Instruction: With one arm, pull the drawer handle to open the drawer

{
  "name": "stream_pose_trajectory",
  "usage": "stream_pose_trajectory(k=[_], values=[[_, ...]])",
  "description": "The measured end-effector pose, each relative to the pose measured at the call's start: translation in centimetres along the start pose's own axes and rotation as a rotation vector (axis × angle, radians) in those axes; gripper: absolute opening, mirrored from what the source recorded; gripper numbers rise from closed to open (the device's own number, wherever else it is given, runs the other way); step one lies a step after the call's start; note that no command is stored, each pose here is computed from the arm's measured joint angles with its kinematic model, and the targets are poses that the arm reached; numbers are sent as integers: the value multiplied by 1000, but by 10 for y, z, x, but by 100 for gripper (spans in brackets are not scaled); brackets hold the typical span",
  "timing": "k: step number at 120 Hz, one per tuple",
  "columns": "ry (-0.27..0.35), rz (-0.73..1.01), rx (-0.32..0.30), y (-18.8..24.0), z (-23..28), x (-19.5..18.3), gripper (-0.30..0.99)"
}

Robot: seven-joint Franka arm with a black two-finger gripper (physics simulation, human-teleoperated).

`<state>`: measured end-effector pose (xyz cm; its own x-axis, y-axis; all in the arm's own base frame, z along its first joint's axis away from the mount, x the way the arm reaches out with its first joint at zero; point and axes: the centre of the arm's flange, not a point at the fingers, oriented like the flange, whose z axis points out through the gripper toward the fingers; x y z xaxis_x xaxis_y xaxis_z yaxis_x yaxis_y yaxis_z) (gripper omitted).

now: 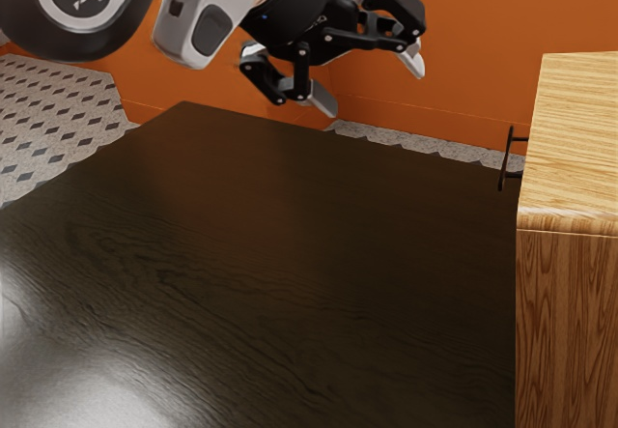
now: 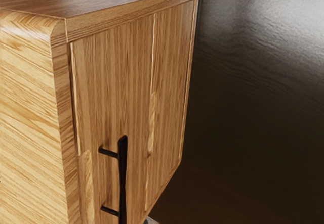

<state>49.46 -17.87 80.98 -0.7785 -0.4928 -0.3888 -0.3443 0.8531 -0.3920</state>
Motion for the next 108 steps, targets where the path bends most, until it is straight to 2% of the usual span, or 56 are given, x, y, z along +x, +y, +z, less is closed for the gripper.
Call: stream_pose_trajectory(k=[56, 108], values=[[28, 44, 19, -13, 31, 1, 69], [17, 55, -21, -7, 64, -13, 69]])
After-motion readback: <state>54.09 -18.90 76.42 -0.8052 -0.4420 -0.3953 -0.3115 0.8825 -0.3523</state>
